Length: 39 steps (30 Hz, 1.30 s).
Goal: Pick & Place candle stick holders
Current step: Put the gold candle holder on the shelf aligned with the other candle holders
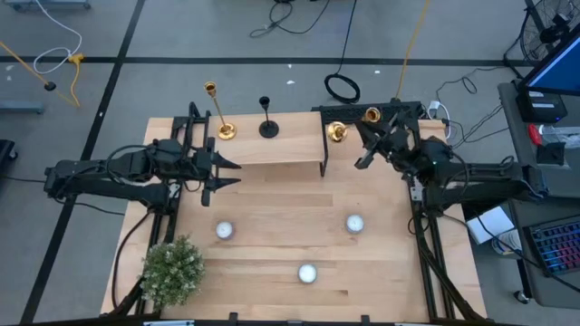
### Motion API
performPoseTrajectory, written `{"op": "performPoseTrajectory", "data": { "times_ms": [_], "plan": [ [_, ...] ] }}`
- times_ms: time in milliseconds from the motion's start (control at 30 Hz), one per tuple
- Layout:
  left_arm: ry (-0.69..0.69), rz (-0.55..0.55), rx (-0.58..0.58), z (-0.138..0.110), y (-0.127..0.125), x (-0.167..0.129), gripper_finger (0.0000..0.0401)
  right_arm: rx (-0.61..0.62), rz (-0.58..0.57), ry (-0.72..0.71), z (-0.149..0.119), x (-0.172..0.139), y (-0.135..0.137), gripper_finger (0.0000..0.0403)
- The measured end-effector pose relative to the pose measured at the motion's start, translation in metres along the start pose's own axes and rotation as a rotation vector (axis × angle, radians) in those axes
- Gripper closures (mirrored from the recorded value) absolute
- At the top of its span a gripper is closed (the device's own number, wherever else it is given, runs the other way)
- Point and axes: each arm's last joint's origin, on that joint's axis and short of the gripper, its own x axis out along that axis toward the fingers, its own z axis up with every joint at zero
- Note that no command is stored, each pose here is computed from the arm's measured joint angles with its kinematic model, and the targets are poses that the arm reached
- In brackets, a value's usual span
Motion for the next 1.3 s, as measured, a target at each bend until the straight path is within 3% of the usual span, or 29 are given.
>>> {"op": "performPoseTrajectory", "data": {
  "times_ms": [167,467,633,867,1300],
  "plan": [
    [-0.015,0.001,0.006,0.001,0.000,0.003,0.0226,0.018,0.063,-0.043,-0.005,0.026,0.006,0.0386],
    [-0.053,0.005,0.011,0.005,0.001,0.003,0.0226,-0.030,-0.003,0.138,-0.046,0.094,-0.003,0.0385],
    [-0.049,0.004,0.003,0.005,0.001,0.003,0.0226,0.044,0.032,0.162,-0.065,0.121,-0.014,0.0385],
    [-0.034,0.003,0.000,0.003,0.001,0.003,0.0226,0.146,0.017,0.236,-0.090,0.132,-0.021,0.0385],
    [-0.017,0.001,-0.003,0.002,0.000,0.003,0.0226,0.089,0.018,0.259,-0.097,0.133,-0.019,0.0383]
  ]
}}
